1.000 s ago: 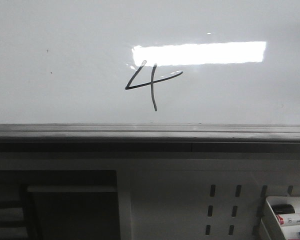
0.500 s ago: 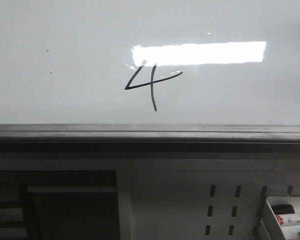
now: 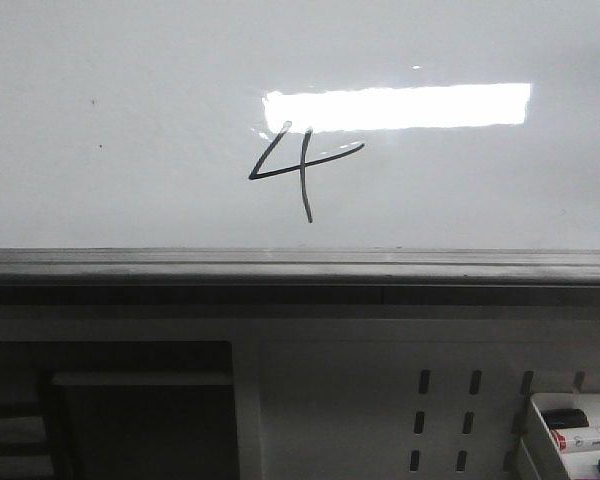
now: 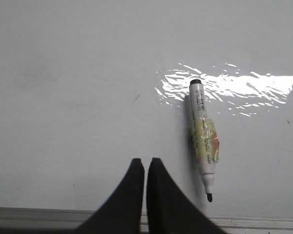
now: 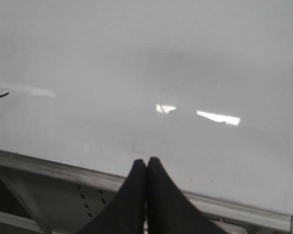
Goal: Write number 4 on whiteboard
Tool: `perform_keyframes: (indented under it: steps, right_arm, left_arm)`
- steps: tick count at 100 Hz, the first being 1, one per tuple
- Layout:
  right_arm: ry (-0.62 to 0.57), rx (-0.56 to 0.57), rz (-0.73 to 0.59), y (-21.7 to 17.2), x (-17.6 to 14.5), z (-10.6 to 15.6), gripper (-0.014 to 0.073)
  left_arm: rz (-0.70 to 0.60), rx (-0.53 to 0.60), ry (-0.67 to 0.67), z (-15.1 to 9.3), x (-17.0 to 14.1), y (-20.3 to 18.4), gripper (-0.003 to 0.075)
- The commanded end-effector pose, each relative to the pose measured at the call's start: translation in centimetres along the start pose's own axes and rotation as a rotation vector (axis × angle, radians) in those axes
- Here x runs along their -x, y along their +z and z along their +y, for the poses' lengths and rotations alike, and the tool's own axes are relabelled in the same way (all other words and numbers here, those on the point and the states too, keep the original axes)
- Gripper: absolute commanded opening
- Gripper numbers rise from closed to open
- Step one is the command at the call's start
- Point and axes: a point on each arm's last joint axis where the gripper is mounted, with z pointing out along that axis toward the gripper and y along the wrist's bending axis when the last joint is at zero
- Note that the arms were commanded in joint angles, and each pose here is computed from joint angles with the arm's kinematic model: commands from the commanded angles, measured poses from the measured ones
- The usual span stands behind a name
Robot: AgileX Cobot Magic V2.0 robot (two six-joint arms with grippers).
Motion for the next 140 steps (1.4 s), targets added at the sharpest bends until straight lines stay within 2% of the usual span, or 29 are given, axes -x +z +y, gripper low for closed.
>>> perform_keyframes:
  steps: [1,74,88,104,128,140]
  right_arm:
    - [0.004,-0.015,-0.102,-0.4,1.5,-0.2,-0.0072]
    - [0.004,-0.020,-0.130,-0.9,1.3,-0.2,-0.0072]
    - [0.004,-0.095,-0.255,-2.4,-0.6,-0.5,-0.0072]
    - [0.008,-0.154,-0.373,-2.4,-4.5,-0.5,-0.0072]
    - [0.007,-0.174,-0.453,-0.4,-9.8,-0.4,-0.0072]
    - [0.005,-0.179,-0.486,-0.1,-10.9,-0.4,-0.0072]
  left_arm:
    - [-0.068,-0.006,-0.007,0.0,-0.2,-0.2,-0.0020]
    - [-0.069,-0.006,-0.010,0.0,-0.1,-0.2,-0.0020]
    - [-0.069,-0.006,-0.010,0.0,-0.1,-0.2,-0.0020]
    - [-0.069,-0.006,-0.010,0.0,-0.1,-0.2,-0.0020]
    - [-0.069,-0.006,-0.010,0.0,-0.1,-0.2,-0.0020]
    - [-0.069,-0.006,-0.010,0.0,-0.1,-0.2,-0.0020]
